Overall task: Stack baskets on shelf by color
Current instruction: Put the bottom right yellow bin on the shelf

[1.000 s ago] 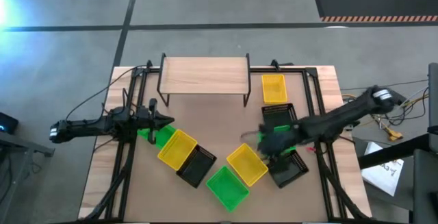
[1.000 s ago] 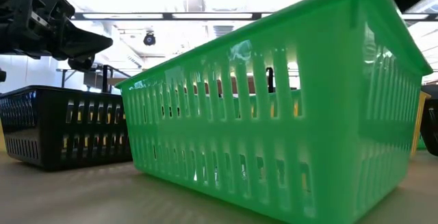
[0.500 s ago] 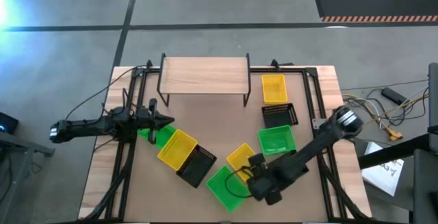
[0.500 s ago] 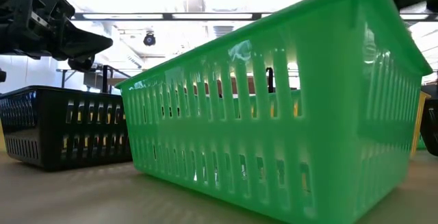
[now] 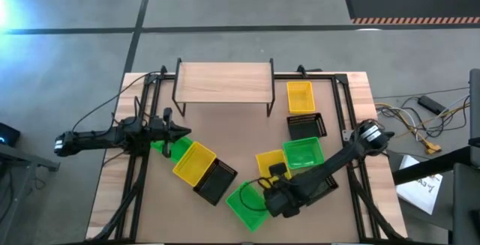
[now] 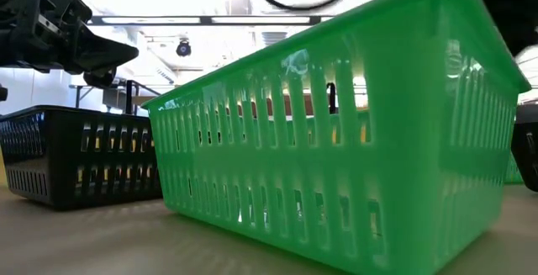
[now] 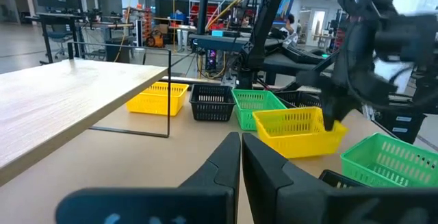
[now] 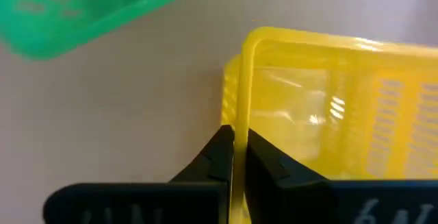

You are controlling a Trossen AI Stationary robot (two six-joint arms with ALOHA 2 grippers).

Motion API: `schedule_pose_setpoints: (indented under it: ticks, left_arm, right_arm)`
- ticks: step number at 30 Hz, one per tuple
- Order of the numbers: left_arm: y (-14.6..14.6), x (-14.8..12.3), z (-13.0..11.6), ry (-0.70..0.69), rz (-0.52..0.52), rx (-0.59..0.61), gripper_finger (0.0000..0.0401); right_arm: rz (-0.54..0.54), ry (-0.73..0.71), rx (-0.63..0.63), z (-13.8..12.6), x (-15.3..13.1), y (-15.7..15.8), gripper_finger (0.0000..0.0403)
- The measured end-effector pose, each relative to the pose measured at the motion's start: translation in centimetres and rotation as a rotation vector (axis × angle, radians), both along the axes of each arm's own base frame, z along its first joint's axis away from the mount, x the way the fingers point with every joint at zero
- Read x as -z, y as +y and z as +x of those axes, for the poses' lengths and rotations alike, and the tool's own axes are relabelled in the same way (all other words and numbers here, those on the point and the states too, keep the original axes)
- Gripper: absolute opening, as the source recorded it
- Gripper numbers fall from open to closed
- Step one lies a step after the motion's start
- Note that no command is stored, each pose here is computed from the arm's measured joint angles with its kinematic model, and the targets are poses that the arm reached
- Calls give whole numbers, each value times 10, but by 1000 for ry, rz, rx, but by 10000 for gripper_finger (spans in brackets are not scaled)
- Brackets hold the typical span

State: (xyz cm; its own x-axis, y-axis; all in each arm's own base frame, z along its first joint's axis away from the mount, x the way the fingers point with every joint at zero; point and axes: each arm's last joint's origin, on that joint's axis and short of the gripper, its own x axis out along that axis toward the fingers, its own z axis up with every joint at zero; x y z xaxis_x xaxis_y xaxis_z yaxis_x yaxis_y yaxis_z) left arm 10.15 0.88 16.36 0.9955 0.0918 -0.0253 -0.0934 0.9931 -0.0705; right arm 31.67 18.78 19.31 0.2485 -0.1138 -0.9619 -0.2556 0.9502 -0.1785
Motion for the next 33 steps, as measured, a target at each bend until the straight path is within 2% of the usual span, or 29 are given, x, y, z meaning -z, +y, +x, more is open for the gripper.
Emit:
schedule_pose_setpoints:
  ticks: [4,8,11,14,19,23,27,33]
  left_arm:
    - [0,0,0,-1,0,0,0]
    - [0,0,0,-1,0,0,0]
    - [0,0,0,-1,0,0,0]
    - [0,0,0,-1,0,0,0]
    - [0,0,0,-1,0,1,0]
    - [0,0,0,0,0,1,0]
    - [0,0,0,0,0,1,0]
    - [0,0,0,-1,0,1,0]
  right_arm:
    - [-10,-167,42,13,-50,-19,9]
    - [-73,-361,69,34,-108,-51,9]
    - [-119,-448,97,52,-143,-94,9]
    - [-126,-469,164,69,-162,-151,9]
    - [-77,-423,279,80,-163,-243,9]
    - [-84,-353,366,74,-158,-289,9]
    - [-44,-273,396,67,-144,-309,9]
    - [-46,-202,405,63,-132,-317,11]
